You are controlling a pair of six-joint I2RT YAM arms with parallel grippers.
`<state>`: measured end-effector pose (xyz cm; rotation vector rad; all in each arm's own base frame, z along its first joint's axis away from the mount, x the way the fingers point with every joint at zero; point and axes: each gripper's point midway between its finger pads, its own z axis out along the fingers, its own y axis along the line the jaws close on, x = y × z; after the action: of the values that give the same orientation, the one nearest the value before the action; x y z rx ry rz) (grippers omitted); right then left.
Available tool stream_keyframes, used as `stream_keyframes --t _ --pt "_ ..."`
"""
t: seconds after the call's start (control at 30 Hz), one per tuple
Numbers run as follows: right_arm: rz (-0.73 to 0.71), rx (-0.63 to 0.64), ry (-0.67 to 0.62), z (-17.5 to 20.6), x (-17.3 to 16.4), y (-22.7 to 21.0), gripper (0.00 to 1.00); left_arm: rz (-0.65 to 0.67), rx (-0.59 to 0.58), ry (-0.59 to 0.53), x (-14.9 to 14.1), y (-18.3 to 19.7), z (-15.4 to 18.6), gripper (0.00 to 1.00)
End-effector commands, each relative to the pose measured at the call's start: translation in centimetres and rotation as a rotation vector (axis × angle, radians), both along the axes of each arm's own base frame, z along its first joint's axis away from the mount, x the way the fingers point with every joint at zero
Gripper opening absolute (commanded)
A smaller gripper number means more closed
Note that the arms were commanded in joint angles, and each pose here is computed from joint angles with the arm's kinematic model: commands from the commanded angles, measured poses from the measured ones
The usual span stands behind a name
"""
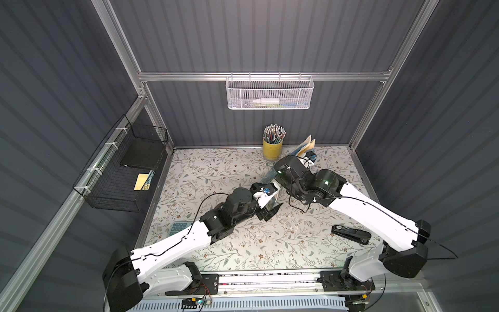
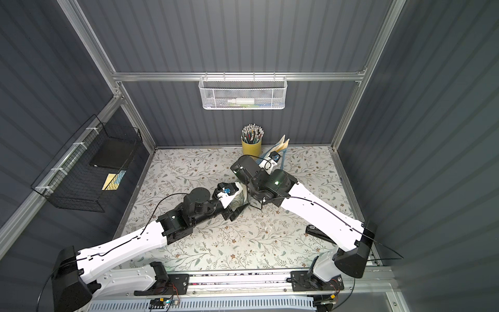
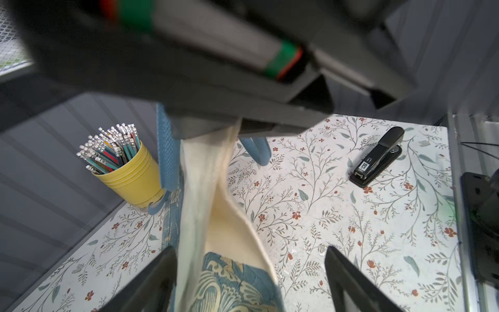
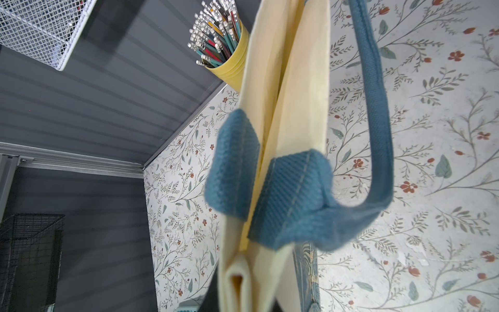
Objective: Put away the canvas bag
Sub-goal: Press the canvas bag at the center of the board.
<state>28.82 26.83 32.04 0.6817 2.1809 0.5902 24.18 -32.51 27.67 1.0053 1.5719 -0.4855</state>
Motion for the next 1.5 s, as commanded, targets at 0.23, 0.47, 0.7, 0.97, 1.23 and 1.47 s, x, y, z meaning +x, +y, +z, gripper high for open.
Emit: stream_keyframes --t 0.23,0.47,0.7,0.97,1.23,1.47 --pt "-0.023 0.069 -0.083 2.9 0.2 -0.7 0.00 0.071 -0.006 -0.023 1.3 0.1 0.5 0.00" --pt "-0.018 0.125 -0.094 4.2 0.1 -0.6 0.00 0.111 -0.030 0.001 1.2 1.1 0.0 0.62" --pt "-0.017 0.255 -0.097 5.5 -0.4 -0.2 0.00 0.097 -0.012 0.022 0.7 0.4 -1.4 0.66" --pt "0.005 0.307 -0.102 7.3 -0.9 -0.1 0.00 0.216 0.028 0.029 1.7 1.7 -2.9 0.00" --pt "-0.016 0.314 -0.123 7.9 -0.9 -0.8 0.00 0.227 0.018 0.044 1.6 2.0 -3.2 0.65" --pt "-0.011 0.376 -0.152 9.5 -1.0 -0.8 0.00 0.236 0.039 0.077 1.3 2.4 -4.9 0.65"
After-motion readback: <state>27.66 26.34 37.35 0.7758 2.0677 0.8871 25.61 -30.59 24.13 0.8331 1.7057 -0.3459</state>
